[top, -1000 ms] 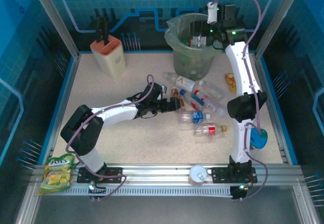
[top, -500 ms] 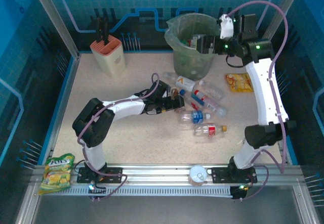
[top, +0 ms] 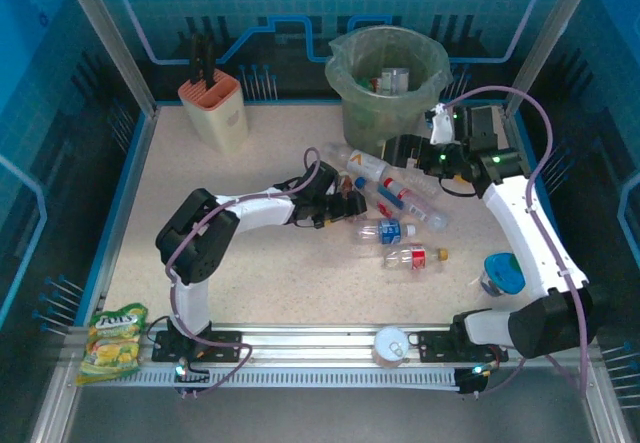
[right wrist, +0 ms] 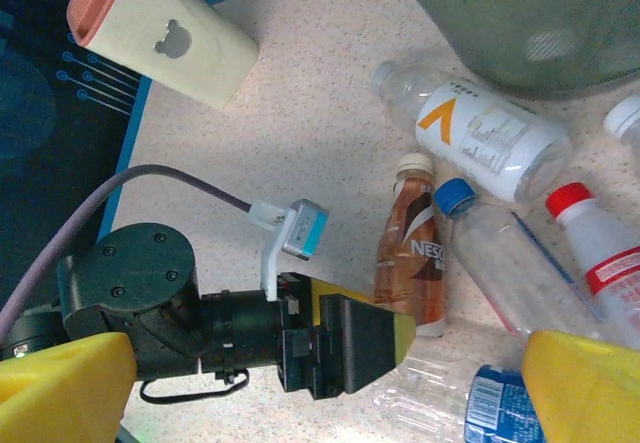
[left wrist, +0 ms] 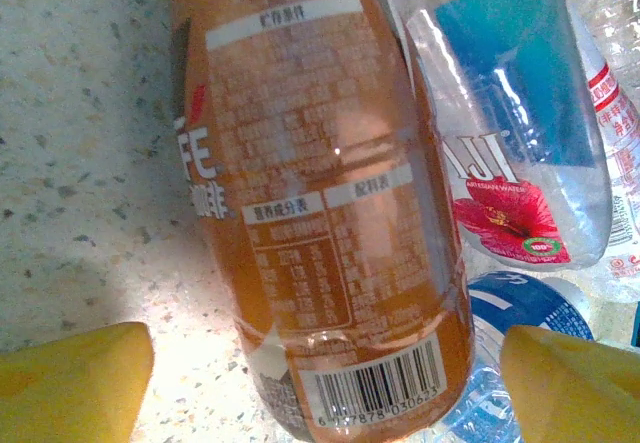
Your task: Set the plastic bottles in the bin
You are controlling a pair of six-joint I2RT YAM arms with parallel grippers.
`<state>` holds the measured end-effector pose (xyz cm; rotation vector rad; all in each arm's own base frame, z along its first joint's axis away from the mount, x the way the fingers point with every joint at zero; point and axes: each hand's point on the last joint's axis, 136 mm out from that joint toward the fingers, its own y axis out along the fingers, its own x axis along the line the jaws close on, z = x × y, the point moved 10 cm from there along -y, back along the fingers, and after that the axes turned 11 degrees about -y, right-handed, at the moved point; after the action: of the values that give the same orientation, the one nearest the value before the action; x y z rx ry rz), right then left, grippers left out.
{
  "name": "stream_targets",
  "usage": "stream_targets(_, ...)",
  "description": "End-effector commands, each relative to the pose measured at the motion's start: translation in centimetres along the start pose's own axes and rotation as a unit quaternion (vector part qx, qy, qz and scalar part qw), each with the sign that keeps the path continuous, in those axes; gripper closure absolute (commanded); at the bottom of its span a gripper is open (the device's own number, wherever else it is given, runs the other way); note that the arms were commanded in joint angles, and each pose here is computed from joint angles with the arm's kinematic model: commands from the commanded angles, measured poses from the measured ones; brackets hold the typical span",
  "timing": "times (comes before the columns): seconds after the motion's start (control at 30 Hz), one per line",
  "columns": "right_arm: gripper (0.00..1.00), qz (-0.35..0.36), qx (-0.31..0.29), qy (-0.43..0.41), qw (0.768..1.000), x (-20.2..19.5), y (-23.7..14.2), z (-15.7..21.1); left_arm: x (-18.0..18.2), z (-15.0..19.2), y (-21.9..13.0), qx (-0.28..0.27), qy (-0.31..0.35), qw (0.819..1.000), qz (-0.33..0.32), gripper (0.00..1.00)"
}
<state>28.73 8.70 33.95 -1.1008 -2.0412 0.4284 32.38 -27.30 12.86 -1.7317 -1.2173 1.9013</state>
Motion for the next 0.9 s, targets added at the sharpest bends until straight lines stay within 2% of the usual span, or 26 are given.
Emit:
stream_targets(0.0, 0.00, -0.036, -0.005, 0.007, 0.999, 1.1, 1.0, 0.0, 0.4, 0.2, 0.9, 0.005, -0.010, 1.000, -0.004, 0.15)
stream_targets(0.27, 0.00, -0.005, 0.056, -0.005, 0.998, 1.5, 3.8, 1.1, -0.1, 0.1, 0.3, -0.005, 0.000, 1.000, 0.009, 0.34)
stream_targets(0.4, 0.00, 0.030, 0.094, -0.023, 0.995, 1.3, 4.7, 1.8, -0.4, 0.0, -0.5, -0.017, 0.008, 1.000, 0.018, 0.39)
stream_targets(0.53, 0.00, 0.053, 0.098, -0.029, 0.993, 1.0, 5.2, 2.1, -0.3, -0.3, -1.5, -0.033, 0.006, 0.999, 0.023, 0.44)
stream_targets(0.6, 0.00, 0.102, 0.101, -0.020, 0.989, 0.8, 5.6, 2.2, 0.1, -0.5, -2.1, -0.040, 0.003, 0.999, 0.023, 0.47)
stream_targets(0.7, 0.00, 0.212, 0.122, -0.016, 0.969, 0.8, 6.1, 2.4, 0.5, -0.9, -2.7, -0.047, 0.001, 0.999, 0.022, 0.50)
stream_targets(0.8, 0.00, 0.210, 0.157, -0.054, 0.964, 1.7, 7.0, 2.0, 0.9, -1.2, -3.3, -0.054, 0.001, 0.998, 0.019, 0.53)
stream_targets(0.87, 0.00, 0.168, 0.170, -0.067, 0.969, 2.3, 7.3, 1.7, 1.0, -1.2, -3.7, -0.058, 0.001, 0.998, 0.020, 0.54)
